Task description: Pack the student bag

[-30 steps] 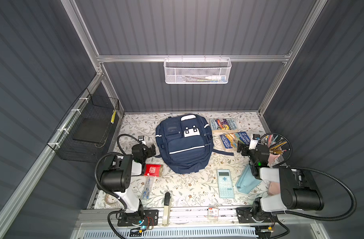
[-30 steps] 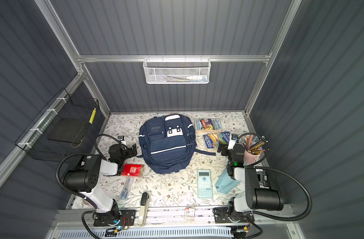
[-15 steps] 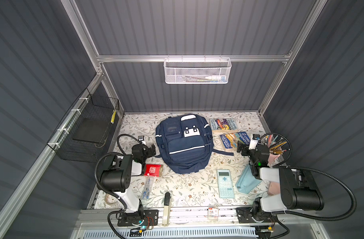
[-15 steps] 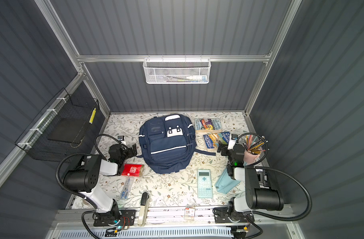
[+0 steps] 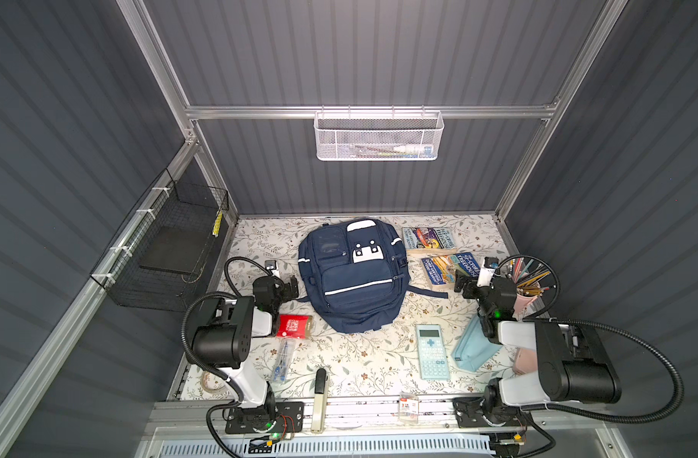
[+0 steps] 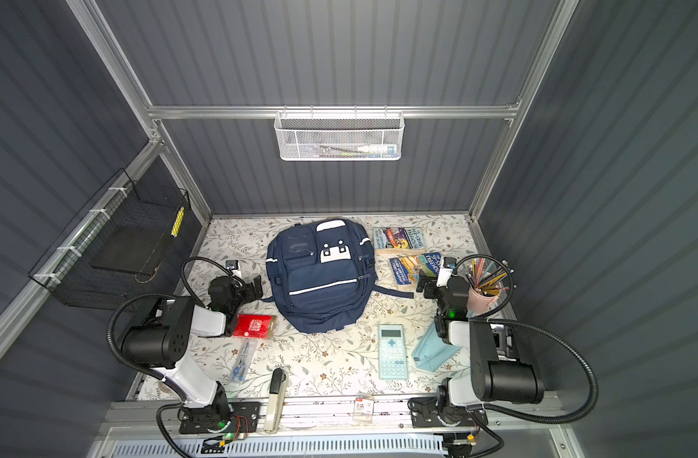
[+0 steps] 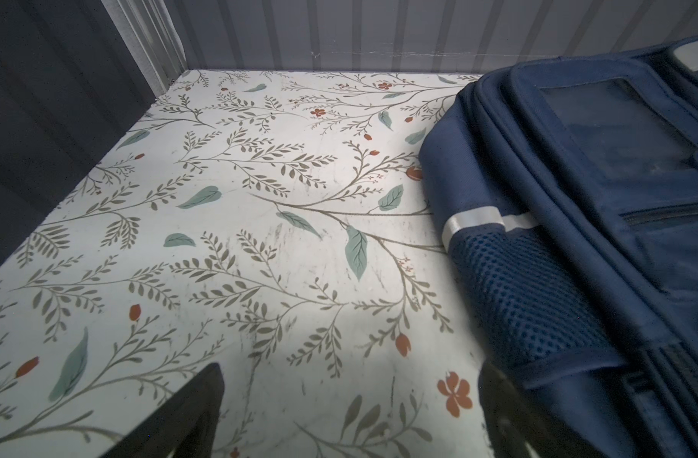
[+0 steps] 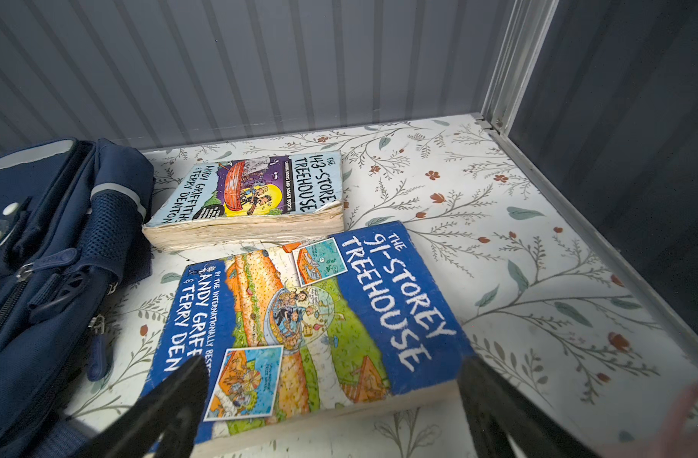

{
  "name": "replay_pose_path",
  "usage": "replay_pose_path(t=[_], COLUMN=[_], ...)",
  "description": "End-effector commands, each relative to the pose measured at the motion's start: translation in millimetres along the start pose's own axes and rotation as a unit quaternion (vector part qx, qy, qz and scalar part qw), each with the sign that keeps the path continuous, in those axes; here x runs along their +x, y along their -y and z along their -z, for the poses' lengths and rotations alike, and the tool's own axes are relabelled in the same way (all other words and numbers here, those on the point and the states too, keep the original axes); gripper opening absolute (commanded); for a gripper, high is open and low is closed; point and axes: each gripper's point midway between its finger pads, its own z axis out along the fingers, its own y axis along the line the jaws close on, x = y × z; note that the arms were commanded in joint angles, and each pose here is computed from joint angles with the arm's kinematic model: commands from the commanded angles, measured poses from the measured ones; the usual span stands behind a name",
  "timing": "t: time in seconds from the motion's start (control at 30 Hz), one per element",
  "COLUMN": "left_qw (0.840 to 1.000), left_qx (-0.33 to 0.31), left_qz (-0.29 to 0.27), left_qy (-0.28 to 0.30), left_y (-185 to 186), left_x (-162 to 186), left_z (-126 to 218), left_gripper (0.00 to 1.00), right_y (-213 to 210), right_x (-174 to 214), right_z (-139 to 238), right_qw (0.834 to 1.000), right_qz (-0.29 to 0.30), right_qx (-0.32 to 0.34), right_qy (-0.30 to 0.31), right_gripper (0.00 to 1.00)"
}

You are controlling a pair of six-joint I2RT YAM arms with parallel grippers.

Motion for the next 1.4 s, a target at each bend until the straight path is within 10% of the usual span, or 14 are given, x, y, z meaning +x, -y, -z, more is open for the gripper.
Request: replay_pose_path(t=[0.0, 0.47, 0.63, 1.03, 1.37], left_qw=[1.000, 0.995, 0.978, 0.943, 0.889], left_qx=[0.013, 0.008, 0.136, 0.236, 0.190], left_qz=[-0.010, 0.089, 0.155, -0.208, -0.385], left_qy=[0.011, 0.040, 0.027, -0.109, -0.157], left_y=[5, 1, 55, 250, 299], left_x=[-7, -103, -155, -91, -17], left_z=[-1, 53, 69, 64, 45], left_gripper=[1.00, 1.00, 1.00, 1.00, 0.98], right_y=[-1, -4, -18, -95, -101], right_x=[-8, -83, -99, -68, -61], right_z=[-1, 49, 63, 48, 40], right_qw=[1.000, 0.996, 0.986, 0.943, 0.931], right_qz=[0.001, -0.087, -0.165, -0.213, -0.234], right_qx=[-0.004, 0.006, -0.023, -0.220, -0.236], right_qy=[0.012, 0.027, -0.024, -0.127, -0.153], right_gripper=[0.99, 0.99, 0.99, 0.99, 0.99])
